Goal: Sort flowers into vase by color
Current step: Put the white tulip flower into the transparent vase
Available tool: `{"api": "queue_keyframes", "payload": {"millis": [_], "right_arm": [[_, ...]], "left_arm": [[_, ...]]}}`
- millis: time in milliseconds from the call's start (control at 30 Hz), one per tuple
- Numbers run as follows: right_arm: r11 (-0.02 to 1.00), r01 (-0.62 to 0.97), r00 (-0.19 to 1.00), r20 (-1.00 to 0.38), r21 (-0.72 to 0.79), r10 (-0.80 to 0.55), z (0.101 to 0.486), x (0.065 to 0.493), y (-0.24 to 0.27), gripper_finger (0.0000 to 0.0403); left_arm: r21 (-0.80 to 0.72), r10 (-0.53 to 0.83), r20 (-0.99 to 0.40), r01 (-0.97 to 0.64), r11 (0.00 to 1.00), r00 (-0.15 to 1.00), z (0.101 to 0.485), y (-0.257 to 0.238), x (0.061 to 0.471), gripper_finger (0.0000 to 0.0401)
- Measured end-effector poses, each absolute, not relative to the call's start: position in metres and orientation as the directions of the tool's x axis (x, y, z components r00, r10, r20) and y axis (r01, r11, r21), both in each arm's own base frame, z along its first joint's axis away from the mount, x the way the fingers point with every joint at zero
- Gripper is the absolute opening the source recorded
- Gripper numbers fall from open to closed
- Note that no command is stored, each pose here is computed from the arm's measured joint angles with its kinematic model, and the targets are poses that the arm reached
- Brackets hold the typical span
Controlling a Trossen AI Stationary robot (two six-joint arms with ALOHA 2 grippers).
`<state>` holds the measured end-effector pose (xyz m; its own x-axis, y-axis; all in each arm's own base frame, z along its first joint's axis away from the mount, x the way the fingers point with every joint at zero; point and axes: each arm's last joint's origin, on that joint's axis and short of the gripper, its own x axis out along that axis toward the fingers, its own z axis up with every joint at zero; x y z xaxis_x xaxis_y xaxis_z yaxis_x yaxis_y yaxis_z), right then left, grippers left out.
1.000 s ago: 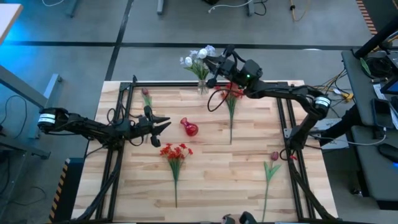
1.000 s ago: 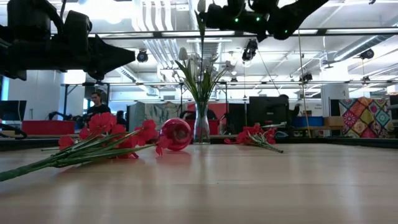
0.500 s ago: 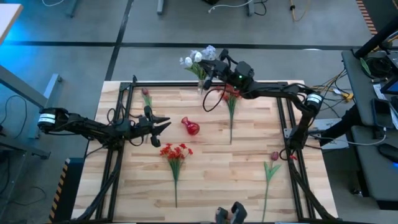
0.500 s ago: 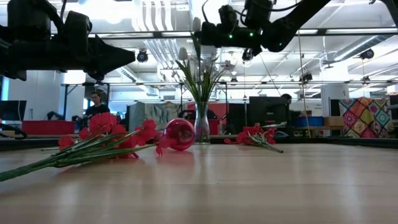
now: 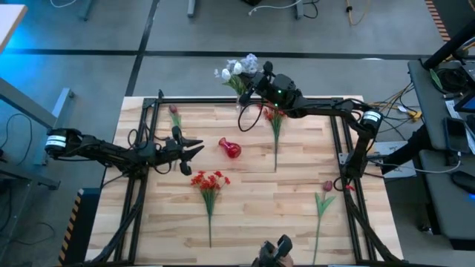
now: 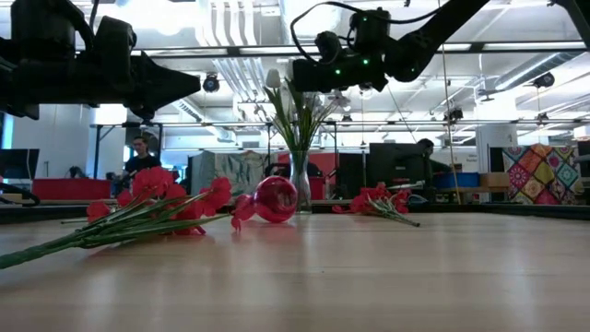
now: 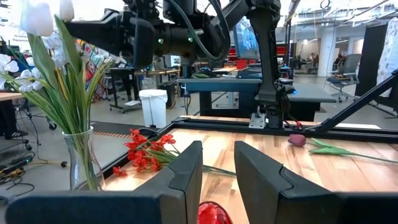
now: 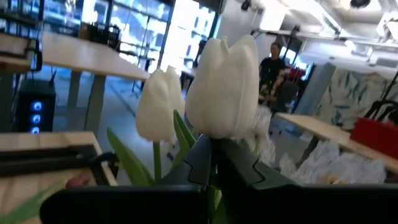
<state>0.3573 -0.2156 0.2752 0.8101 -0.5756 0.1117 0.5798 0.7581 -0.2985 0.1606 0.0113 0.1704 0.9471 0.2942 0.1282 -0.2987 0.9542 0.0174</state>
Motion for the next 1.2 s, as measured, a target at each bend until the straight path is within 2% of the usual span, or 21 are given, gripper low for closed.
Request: {"api": "queue_keyframes", "payload": {"millis": [433, 533, 733, 867, 1000, 1200], "right_arm": [[0.785, 0.536, 0.822, -0.023, -0.311, -0.569, 0.280, 0.365, -0.214, 0.0017], [0.791, 0.527, 0.821, -0.052, -0.312, -0.568, 0.284, 0.368, -0.214, 0.0043], [0.798, 0.520, 0.805, -0.139, -0.305, -0.577, 0.292, 0.372, -0.214, 0.0131], [0.806, 0.505, 0.798, -0.191, -0.308, -0.572, 0.295, 0.373, -0.213, 0.0173], [0.819, 0.482, 0.786, -0.260, -0.311, -0.561, 0.301, 0.374, -0.212, 0.0193], [0.829, 0.461, 0.769, -0.324, -0.315, -0.551, 0.313, 0.376, -0.207, 0.0197]], "left_arm": [[0.007, 0.293, 0.128, -0.297, 0.955, 0.947, 0.170, 0.011, 0.161, 0.0078], [0.007, 0.288, 0.128, -0.291, 0.957, 0.949, 0.170, 0.011, 0.161, 0.0078], [0.007, 0.287, 0.128, -0.290, 0.957, 0.949, 0.170, 0.011, 0.161, 0.0078], [0.007, 0.286, 0.128, -0.290, 0.957, 0.950, 0.170, 0.011, 0.161, 0.0078], [0.007, 0.286, 0.128, -0.289, 0.957, 0.950, 0.170, 0.011, 0.161, 0.0078], [0.007, 0.286, 0.127, -0.289, 0.957, 0.950, 0.170, 0.011, 0.161, 0.0078]]}}
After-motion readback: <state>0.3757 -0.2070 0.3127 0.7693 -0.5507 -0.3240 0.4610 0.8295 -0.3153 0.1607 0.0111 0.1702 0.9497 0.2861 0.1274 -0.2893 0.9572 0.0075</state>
